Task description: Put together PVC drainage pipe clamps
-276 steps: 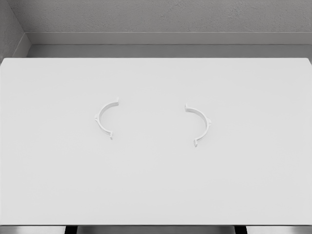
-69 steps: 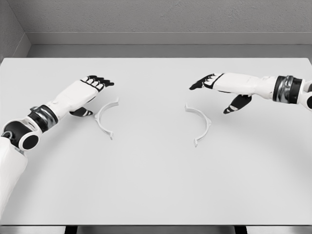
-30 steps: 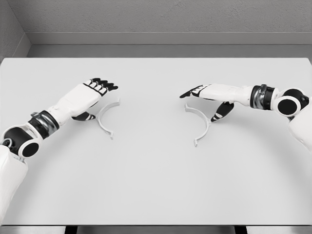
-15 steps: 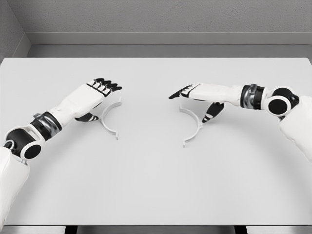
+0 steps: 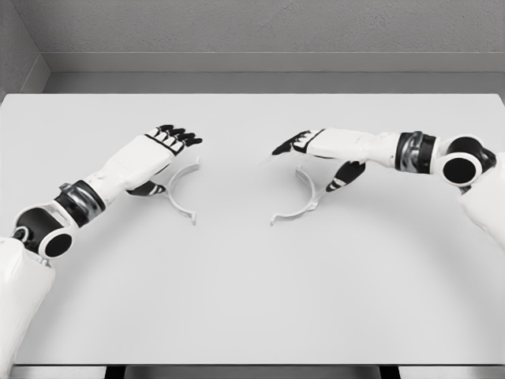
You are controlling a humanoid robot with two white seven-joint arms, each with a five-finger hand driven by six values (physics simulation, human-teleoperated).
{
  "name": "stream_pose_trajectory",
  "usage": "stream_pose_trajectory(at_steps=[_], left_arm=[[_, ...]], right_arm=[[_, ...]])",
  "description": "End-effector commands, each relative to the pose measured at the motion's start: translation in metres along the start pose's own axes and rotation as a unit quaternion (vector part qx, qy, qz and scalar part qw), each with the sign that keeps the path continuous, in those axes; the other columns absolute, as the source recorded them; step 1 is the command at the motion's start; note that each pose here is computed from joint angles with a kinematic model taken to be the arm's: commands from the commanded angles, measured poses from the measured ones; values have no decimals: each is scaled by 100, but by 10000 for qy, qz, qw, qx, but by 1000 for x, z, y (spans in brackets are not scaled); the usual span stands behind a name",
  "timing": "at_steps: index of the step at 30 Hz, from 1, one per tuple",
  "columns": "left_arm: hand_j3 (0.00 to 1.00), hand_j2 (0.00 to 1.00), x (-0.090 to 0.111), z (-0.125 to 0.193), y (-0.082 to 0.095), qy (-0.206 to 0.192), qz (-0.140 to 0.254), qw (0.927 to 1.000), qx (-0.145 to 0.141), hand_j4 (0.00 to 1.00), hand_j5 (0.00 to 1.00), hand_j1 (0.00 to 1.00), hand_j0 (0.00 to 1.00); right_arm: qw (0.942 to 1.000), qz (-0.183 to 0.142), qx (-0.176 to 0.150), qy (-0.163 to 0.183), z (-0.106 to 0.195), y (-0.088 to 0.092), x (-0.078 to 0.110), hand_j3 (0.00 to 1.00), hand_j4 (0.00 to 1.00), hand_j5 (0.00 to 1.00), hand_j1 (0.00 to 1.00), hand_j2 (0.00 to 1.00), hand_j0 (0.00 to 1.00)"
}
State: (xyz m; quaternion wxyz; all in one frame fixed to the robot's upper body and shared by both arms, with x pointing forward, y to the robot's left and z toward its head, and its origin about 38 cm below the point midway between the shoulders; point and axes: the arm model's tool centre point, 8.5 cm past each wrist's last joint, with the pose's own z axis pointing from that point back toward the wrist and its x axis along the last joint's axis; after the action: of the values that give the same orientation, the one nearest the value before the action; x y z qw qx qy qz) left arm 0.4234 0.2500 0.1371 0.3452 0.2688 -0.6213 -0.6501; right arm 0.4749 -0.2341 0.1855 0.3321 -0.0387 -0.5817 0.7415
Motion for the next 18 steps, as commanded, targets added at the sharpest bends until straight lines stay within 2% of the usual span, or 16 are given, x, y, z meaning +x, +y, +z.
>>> stream_pose_trajectory(at_steps=[1, 2, 4, 6, 7, 10, 11, 18], left_arm=[[100, 100, -4, 2, 0, 46, 25, 10000, -5, 100, 100, 100, 100], [100, 100, -9, 5, 1, 120, 36, 9999, 10, 100, 100, 100, 100], [100, 100, -19, 5, -3, 238, 92, 9997, -50, 100, 100, 100, 100], [100, 100, -25, 4, -4, 294, 98, 9995, -96, 100, 100, 100, 100], [100, 100, -27, 4, -6, 328, 118, 9993, -130, 100, 100, 100, 100], [100, 100, -30, 3, -11, 374, 147, 9990, -198, 100, 100, 100, 100], [100, 100, -29, 2, -10, 355, 136, 9991, -200, 100, 100, 100, 100], [100, 100, -12, -10, -13, 155, 200, 9996, -156, 100, 100, 100, 100]], right_arm=[[9996, 25, -223, 197, 22, -15, -9, 100, 100, 100, 100, 100, 100], [9995, -29, -200, 240, 20, -12, -13, 100, 100, 100, 100, 100, 100], [9980, -468, -119, 397, 4, 8, -30, 100, 100, 100, 100, 100, 100], [9974, -504, -42, 505, -7, 10, -36, 100, 100, 100, 100, 100, 100], [9964, -626, -4, 563, -11, 17, -40, 100, 100, 100, 100, 100, 100], [9969, -575, 10, 546, -19, 13, -39, 100, 100, 100, 100, 100, 100], [9960, -653, 68, 598, -22, 19, -42, 100, 100, 100, 100, 100, 100], [9975, -513, 67, 476, -33, 13, -33, 100, 100, 100, 100, 100, 100]])
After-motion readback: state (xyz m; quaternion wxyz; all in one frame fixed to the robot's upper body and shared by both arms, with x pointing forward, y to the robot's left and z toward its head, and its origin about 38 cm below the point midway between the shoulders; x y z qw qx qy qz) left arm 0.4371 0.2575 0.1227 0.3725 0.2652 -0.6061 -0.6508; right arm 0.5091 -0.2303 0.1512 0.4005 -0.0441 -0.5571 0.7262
